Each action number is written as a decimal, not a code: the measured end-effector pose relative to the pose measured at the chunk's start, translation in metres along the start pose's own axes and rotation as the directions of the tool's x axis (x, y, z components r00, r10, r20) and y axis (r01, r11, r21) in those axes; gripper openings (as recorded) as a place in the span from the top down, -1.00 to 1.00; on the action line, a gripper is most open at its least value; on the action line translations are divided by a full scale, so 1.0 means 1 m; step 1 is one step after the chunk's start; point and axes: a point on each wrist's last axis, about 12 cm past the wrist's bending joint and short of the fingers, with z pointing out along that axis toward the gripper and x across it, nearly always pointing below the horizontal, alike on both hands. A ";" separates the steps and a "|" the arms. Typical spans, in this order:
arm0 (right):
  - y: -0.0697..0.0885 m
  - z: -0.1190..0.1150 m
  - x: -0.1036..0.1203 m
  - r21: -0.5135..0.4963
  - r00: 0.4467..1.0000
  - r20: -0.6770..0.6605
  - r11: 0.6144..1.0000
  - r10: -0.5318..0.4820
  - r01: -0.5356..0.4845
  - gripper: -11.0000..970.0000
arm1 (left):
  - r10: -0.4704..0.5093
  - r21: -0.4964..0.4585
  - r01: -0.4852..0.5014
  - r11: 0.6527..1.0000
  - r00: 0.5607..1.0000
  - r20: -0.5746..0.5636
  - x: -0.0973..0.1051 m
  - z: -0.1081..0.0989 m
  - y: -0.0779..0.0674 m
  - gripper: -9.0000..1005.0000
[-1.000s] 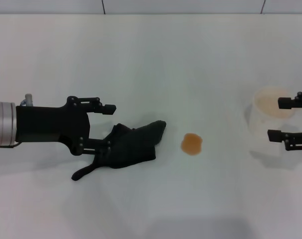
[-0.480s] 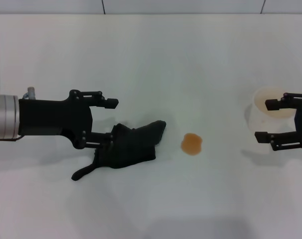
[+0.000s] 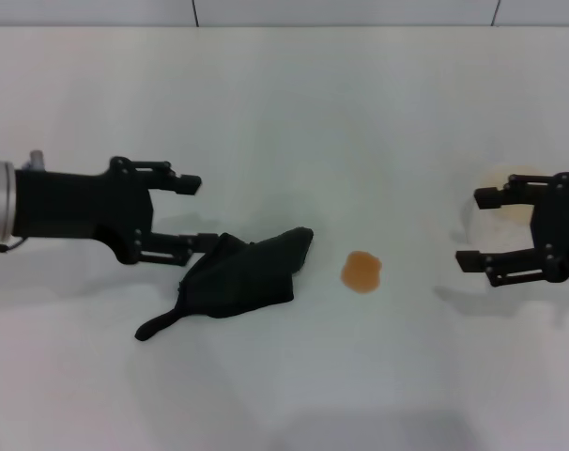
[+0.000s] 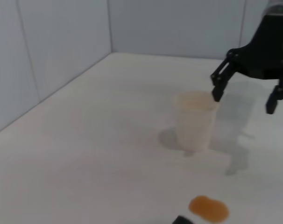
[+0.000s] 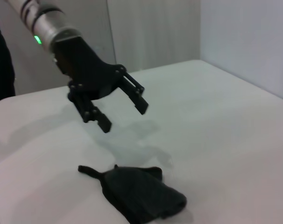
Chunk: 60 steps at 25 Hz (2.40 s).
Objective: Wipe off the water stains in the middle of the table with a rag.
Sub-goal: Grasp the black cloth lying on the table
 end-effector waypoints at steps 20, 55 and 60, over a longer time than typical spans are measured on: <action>0.012 0.025 -0.014 -0.067 0.998 0.035 0.997 -0.043 0.045 -0.74 | -0.018 0.061 0.029 0.998 0.986 -0.166 -0.002 0.052 0.007 -0.53; 0.011 0.020 -0.015 -0.063 0.998 0.042 0.997 -0.042 0.045 -0.74 | -0.085 0.054 0.108 0.993 0.946 -0.313 -0.011 0.065 0.007 -0.53; 0.011 0.021 -0.014 -0.063 0.998 0.043 0.997 -0.036 0.039 -0.74 | -0.069 0.073 0.101 0.992 0.935 -0.349 -0.012 0.066 0.005 -0.53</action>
